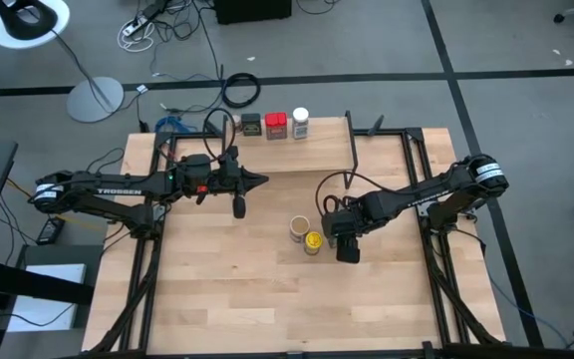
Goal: Shelf spices
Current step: Put the green seasoning bottle on the shelf
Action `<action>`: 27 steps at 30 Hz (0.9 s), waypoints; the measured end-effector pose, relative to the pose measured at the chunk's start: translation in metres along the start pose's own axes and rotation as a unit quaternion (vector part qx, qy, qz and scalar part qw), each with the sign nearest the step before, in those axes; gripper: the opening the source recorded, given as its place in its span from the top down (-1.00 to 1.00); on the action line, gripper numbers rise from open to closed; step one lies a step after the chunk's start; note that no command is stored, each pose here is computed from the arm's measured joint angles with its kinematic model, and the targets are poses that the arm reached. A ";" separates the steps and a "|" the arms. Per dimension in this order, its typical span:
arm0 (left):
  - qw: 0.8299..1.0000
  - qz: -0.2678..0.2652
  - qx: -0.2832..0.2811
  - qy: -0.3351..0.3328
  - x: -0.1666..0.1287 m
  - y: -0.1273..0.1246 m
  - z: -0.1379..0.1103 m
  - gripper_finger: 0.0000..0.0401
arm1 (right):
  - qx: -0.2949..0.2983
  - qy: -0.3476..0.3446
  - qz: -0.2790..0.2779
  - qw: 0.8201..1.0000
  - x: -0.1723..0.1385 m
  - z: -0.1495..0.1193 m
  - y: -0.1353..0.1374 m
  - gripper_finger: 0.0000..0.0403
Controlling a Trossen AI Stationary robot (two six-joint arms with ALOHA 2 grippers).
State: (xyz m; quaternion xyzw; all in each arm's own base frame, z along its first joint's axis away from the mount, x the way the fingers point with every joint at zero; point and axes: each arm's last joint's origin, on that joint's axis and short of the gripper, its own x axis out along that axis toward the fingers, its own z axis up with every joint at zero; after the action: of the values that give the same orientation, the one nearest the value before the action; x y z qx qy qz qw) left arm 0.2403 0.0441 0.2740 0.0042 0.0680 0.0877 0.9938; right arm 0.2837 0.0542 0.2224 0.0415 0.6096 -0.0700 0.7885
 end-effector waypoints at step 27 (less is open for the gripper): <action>1.000 0.000 0.000 0.001 0.000 0.000 0.000 1.00 | 0.010 -0.161 -0.118 0.980 -0.164 0.063 -0.066 0.02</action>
State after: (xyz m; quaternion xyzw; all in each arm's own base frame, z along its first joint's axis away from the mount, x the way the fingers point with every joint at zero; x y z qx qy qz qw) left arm 0.2402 0.0441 0.2737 0.0041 0.0693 0.0878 0.9937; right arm 0.2927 -0.0111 0.3986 -0.0347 0.4745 -0.1748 0.8620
